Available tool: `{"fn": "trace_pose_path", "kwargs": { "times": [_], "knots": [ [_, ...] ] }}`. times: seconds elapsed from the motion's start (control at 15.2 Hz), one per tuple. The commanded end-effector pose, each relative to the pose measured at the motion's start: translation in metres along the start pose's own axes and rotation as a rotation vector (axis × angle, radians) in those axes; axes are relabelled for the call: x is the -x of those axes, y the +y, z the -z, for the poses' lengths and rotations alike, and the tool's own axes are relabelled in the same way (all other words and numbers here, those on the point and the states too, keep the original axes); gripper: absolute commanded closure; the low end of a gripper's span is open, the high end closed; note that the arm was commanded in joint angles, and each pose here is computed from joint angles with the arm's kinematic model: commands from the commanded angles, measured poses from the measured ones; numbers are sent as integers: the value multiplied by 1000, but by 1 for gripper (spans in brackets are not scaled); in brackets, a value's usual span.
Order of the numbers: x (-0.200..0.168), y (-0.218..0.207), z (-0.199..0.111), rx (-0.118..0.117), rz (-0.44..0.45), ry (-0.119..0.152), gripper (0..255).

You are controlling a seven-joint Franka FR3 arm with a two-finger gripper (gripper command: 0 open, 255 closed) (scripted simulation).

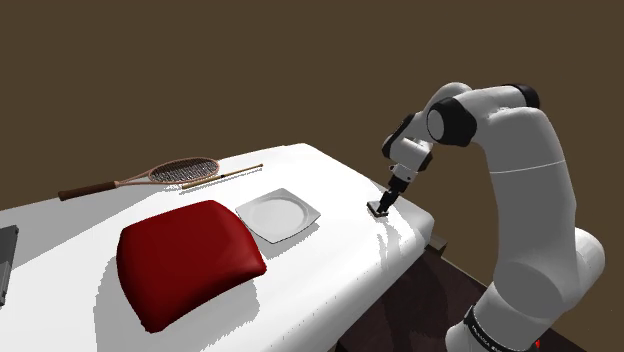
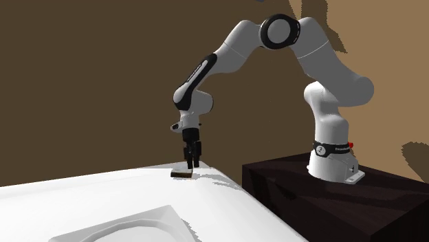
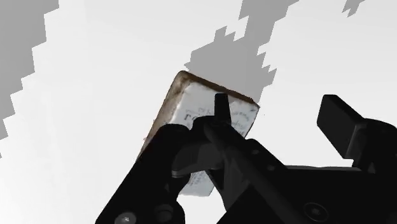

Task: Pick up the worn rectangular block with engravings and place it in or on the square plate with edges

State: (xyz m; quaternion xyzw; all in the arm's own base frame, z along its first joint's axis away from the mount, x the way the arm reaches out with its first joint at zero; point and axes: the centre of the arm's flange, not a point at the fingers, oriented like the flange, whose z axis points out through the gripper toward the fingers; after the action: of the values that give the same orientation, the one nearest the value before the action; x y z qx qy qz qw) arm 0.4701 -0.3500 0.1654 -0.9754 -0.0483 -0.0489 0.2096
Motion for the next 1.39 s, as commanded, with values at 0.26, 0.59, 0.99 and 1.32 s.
{"fn": "trace_pose_path", "kwargs": {
  "times": [0.26,0.59,0.99,1.32],
  "knots": [
    [1,0,-2,-2,-1,-3,255],
    [1,0,-2,-2,-1,-3,0],
    [-93,-41,-1,440,-383,-139,0],
    [-88,-31,-24,440,-383,-139,0]
  ]
}}
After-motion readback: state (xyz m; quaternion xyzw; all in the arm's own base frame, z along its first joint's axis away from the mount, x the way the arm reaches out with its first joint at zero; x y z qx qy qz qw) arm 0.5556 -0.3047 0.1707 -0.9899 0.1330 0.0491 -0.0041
